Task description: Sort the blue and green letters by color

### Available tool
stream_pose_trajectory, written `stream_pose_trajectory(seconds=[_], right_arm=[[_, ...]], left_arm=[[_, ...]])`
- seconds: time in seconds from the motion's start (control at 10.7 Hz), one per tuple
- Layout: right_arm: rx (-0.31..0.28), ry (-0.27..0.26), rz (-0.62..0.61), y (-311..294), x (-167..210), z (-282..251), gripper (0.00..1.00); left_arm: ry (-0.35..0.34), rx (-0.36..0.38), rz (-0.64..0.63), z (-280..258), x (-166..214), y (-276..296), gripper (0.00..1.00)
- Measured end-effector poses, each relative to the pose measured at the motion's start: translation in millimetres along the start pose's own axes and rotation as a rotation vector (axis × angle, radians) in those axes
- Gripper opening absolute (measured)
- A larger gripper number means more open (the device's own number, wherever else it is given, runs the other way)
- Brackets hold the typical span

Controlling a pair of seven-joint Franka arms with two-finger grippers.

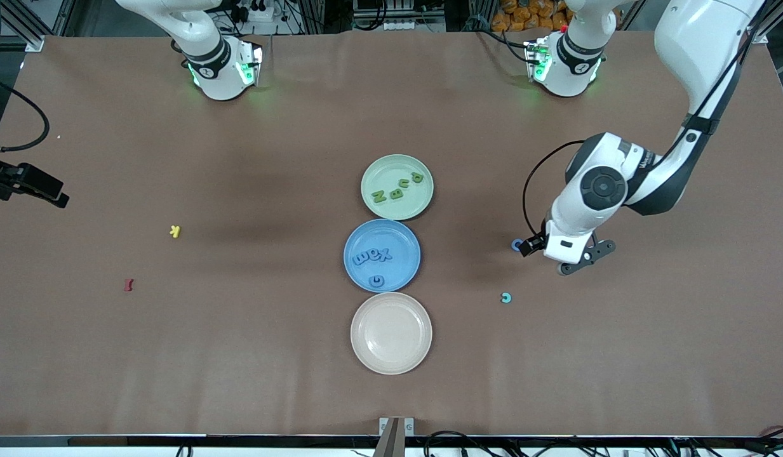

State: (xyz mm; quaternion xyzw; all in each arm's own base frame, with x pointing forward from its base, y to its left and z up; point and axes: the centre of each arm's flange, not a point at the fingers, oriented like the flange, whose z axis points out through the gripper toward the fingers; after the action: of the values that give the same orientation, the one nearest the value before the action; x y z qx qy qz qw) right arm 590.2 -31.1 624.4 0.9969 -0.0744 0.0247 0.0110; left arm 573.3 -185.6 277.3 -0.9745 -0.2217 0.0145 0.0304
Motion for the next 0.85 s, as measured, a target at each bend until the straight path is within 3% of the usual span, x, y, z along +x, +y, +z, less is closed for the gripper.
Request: stream_pose_trajectory(seconds=[0.38, 0.85], right_arm=[[0.001, 0.008, -0.002, -1.5, 1.2, 0.1, 1.00], [0.001, 0.009, -0.004, -2.9, 1.8, 0.7, 1.00]], left_arm=[[-0.056, -0.006, 0.150, -17.8, 2.6, -47.8, 1.00], [0.006, -0.021, 0.181, -90.2, -18.7, -95.3, 1.00]])
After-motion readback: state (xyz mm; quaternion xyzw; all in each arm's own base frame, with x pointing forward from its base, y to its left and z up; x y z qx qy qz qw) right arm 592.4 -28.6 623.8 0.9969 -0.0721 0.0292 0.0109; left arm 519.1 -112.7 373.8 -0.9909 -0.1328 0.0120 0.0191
